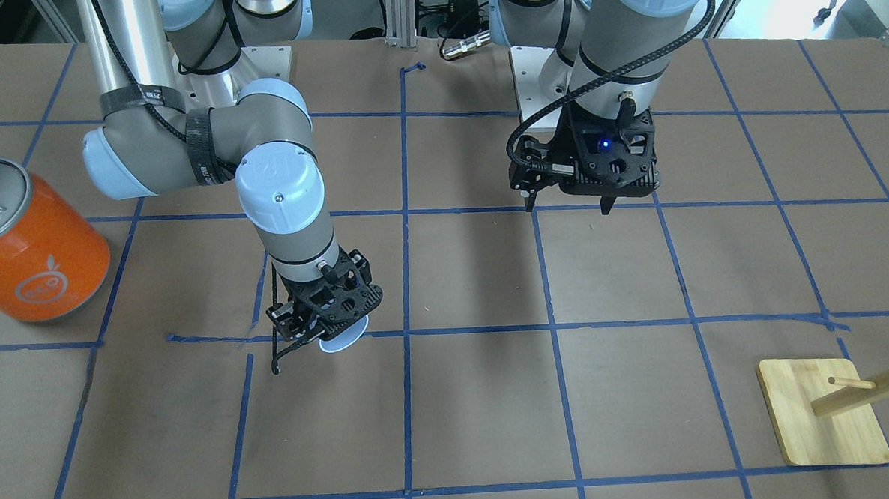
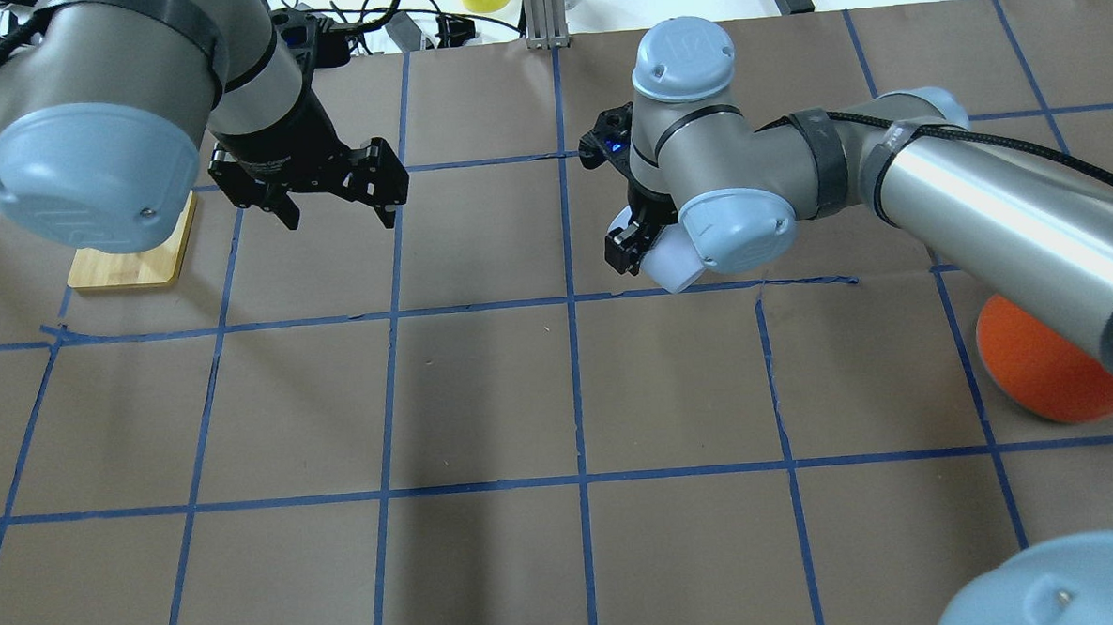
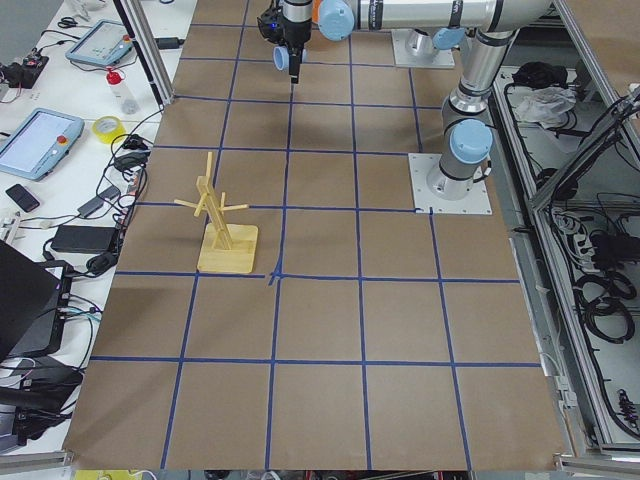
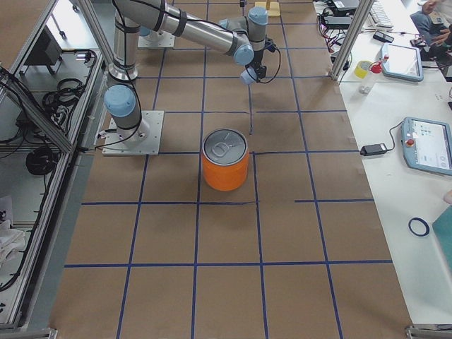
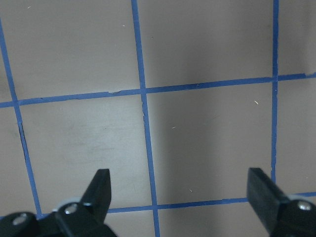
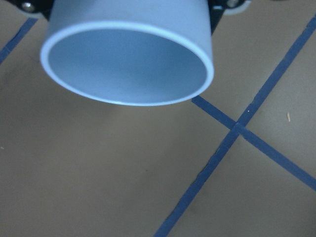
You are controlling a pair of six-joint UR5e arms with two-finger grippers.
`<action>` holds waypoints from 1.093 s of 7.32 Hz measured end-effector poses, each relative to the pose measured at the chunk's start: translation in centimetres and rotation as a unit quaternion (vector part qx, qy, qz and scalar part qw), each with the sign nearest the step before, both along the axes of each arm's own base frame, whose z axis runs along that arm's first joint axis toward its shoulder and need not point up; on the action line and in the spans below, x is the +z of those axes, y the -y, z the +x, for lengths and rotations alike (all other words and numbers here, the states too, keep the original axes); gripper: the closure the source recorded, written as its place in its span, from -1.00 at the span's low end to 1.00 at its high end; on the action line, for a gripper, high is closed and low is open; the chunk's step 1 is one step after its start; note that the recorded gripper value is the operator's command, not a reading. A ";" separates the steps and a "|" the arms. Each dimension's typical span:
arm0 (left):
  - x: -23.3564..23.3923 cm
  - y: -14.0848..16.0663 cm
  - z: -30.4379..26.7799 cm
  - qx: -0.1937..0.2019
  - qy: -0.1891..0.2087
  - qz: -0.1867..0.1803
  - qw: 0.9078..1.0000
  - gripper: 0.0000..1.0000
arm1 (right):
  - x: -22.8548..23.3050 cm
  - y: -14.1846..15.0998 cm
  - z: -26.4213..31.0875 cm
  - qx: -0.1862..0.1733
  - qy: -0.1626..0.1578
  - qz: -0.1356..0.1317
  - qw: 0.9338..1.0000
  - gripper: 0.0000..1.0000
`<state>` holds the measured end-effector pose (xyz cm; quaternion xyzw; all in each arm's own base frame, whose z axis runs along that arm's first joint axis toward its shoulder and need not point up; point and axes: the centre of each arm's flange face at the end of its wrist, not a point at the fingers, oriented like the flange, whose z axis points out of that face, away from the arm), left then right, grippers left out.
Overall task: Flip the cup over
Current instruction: 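Carry the cup with the right gripper toward the left gripper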
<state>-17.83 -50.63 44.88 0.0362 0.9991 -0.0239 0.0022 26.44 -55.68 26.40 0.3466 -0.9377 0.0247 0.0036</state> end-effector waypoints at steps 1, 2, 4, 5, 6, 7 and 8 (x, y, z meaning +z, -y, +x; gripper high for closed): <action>0.0 0.0 0.0 0.000 0.000 0.000 1.000 -0.94 | 0.3 -0.1 0.5 0.050 0.007 -0.006 0.999 1.00; 0.0 0.0 0.0 0.000 0.000 0.000 1.000 -0.94 | 0.5 -0.1 1.1 0.100 0.018 -0.015 0.995 1.00; 0.0 0.0 0.0 0.000 0.000 0.000 1.000 -0.94 | 0.1 -0.2 1.7 0.162 0.025 -0.019 0.986 1.00; 0.0 0.0 0.0 0.000 0.000 0.000 1.000 -0.94 | -0.1 -0.2 2.0 0.183 0.029 -0.021 0.982 1.00; 0.0 0.0 0.0 0.000 0.000 0.001 1.000 -0.94 | -0.1 -0.3 2.4 0.215 0.032 -0.025 0.976 1.00; 0.0 0.0 0.0 0.000 0.000 0.000 1.000 -0.96 | 0.1 -0.3 2.8 0.251 0.031 -0.033 0.967 1.00; 0.0 0.0 0.0 -0.002 0.000 0.000 1.000 -0.97 | 0.2 -0.5 3.5 0.285 0.028 -0.044 0.957 1.00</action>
